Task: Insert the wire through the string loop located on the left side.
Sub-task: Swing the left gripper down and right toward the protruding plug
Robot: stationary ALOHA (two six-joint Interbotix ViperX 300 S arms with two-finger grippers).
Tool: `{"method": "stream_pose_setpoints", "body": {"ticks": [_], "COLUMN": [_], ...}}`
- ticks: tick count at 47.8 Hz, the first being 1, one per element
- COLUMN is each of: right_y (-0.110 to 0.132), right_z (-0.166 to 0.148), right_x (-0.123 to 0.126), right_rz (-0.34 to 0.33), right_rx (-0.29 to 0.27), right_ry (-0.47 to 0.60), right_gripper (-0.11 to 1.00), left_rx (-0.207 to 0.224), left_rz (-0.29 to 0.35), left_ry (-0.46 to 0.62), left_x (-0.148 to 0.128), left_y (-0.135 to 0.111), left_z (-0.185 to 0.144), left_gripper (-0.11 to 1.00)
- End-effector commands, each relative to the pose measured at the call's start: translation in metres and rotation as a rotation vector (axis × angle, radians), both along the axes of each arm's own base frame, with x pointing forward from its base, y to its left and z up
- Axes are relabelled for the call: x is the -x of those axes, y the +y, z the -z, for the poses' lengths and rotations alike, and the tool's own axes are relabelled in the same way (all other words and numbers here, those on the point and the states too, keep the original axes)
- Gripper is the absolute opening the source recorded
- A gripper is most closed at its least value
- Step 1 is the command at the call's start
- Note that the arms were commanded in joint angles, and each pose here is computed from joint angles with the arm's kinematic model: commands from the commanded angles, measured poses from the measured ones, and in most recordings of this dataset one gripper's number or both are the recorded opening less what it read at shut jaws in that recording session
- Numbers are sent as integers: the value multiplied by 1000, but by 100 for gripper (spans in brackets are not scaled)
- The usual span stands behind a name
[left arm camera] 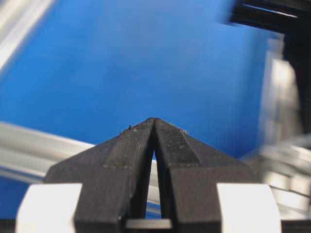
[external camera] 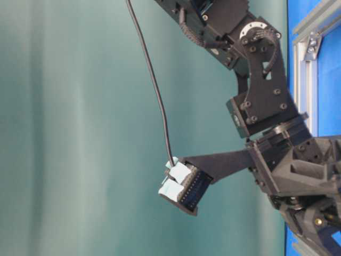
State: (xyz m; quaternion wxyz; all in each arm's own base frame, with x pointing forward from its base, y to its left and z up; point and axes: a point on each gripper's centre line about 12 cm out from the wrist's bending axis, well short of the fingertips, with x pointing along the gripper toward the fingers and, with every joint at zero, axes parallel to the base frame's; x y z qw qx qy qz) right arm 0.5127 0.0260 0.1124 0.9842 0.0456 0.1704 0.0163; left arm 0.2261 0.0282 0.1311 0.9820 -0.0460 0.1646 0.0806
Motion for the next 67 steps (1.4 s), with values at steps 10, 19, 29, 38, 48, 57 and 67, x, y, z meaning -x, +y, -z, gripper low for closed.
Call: {"method": "stream_pose_setpoints", "body": {"ticks": [10,19,29,38,48,57,67], "right_y": [1,1,1,1,1,1,1], "right_z": [-19,-19,-19,-19,-19,-19,-19], "right_x": [-5,-5,-5,-6,-5,-5,-5], "right_rz": [-2,-3,-3,-3,-2,-3,-2], "right_rx": [-3,-2,-2,-2,-3,-2,-3], "right_ry": [-51,-51,-51,-52,-51,-51,-52], "right_gripper": [-10,-10,-10,-10,-10,-10,-10], "left_rx": [-3,-9,-15,-5,1,2,5], "left_rz": [227,267,269,268,268,268,269], "left_ry": [-98,-107,-104,-72,-77,-75,-37], "left_x": [0,3,3,2,0,-2,-4], "left_y": [-51,-59,-59,-59,-60,-60,-61], "left_z": [-22,-25,-26,-23,-26,-27,-21], "left_gripper": [0,0,0,3,57,93,92]}}
